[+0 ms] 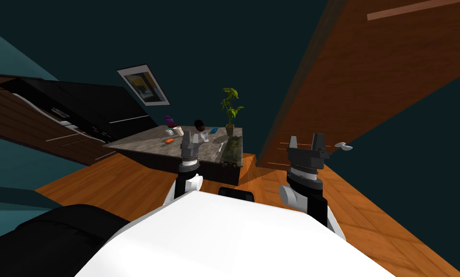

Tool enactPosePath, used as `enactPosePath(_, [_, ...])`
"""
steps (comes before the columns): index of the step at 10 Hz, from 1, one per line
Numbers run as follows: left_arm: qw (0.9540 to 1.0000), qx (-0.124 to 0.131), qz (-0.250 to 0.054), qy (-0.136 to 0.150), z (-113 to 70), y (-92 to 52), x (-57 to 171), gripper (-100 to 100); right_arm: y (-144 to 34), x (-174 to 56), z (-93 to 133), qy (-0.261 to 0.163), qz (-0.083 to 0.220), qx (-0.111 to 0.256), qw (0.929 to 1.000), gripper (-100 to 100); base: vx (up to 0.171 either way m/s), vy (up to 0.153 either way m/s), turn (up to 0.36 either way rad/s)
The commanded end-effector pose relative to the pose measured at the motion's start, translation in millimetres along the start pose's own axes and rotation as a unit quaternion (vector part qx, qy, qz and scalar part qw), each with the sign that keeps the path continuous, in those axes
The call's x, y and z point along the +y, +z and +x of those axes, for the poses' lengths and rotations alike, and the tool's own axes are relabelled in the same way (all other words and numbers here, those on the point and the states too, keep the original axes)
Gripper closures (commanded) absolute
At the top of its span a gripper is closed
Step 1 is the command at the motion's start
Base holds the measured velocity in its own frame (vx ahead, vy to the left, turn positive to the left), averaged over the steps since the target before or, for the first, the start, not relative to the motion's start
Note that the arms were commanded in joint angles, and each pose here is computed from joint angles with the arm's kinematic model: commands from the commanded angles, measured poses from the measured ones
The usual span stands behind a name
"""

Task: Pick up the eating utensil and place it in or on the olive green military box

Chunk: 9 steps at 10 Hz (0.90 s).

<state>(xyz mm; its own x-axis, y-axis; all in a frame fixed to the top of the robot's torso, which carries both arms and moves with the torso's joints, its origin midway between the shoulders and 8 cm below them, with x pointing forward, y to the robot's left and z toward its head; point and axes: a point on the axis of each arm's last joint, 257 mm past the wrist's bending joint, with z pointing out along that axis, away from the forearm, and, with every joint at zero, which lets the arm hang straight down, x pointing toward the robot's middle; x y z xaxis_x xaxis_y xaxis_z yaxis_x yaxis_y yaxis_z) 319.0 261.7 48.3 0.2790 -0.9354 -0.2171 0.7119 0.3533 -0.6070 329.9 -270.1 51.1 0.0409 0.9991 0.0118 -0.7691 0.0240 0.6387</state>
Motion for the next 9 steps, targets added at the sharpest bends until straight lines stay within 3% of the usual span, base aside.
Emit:
enactPosePath(1, [0.9999, 0.015, 0.006, -0.004, 4.1, 2.8, -3, -100, 0.0, 0, 0, 0.0, 0.0, 0.0, 1.0, 0, -0.039, 0.028, -0.011])
enactPosePath(5, [0.9984, 0.051, 0.017, -0.019, 15.3, 10.9, -6, -100, 0.0, 0, 0, 0.0, 0.0, 0.0, 1.0, 0, -0.096, 0.086, -0.032])
enactPosePath(9, [0.9936, 0.104, 0.014, -0.041, 34.0, 18.0, -1, -100, 0.1, 0, 0, 0.0, 0.0, 0.0, 1.0, 0, -0.116, 0.099, -0.085])
